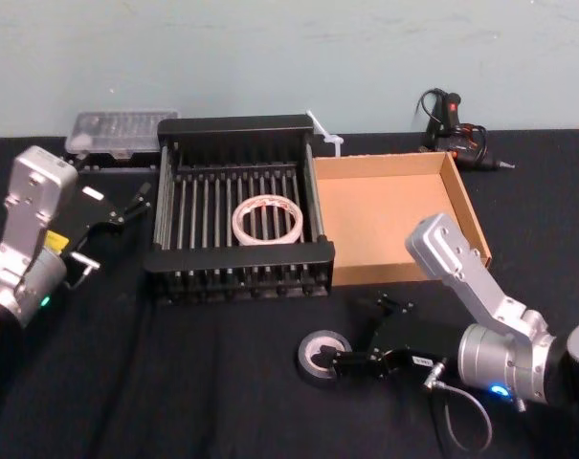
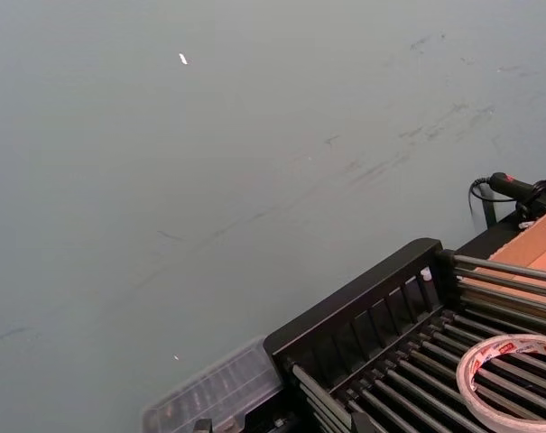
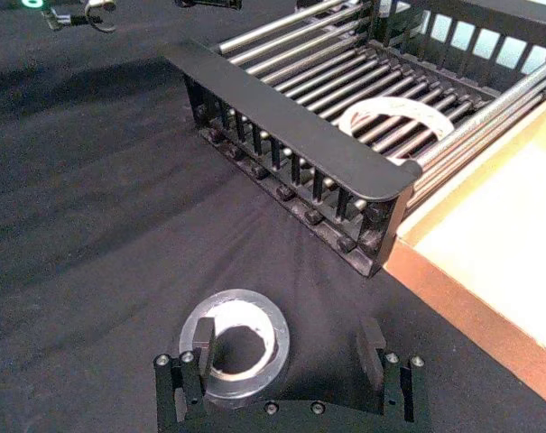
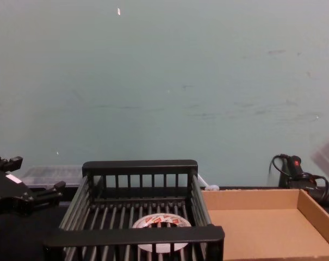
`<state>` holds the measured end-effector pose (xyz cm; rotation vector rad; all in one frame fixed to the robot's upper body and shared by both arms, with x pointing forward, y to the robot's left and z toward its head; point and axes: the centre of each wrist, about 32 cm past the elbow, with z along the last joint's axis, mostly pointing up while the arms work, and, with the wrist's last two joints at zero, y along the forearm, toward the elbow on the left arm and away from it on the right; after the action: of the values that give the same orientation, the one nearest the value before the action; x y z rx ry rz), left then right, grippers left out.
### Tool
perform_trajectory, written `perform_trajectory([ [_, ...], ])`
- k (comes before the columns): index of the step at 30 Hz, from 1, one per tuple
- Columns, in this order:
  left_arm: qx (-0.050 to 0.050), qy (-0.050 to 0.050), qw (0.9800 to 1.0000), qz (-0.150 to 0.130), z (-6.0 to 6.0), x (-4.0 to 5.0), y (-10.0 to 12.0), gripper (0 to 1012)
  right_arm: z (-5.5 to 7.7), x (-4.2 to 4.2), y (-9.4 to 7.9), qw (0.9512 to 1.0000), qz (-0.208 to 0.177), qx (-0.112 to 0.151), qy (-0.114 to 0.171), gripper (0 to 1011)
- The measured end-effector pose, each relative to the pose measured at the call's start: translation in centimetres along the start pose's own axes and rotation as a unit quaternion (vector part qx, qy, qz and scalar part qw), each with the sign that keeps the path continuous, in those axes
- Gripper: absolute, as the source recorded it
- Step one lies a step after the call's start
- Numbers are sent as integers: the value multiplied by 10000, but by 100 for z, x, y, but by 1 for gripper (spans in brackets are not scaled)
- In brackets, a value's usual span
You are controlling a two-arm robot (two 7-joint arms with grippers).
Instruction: Pick up the white tape and place it into the black box , Pick up the silver tape and place it into the brown box.
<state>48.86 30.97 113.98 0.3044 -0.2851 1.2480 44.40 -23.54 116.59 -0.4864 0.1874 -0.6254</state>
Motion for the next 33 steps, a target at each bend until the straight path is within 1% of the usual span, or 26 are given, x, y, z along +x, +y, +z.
perform_trajectory([
  [16, 0, 0, 10000, 0, 0, 0, 0, 1001, 15, 62, 94, 9998, 35, -168, -72, 1000],
  [33, 0, 0, 10000, 0, 0, 0, 0, 1001, 24, 90, 178, 9996, 80, -258, -120, 1000],
])
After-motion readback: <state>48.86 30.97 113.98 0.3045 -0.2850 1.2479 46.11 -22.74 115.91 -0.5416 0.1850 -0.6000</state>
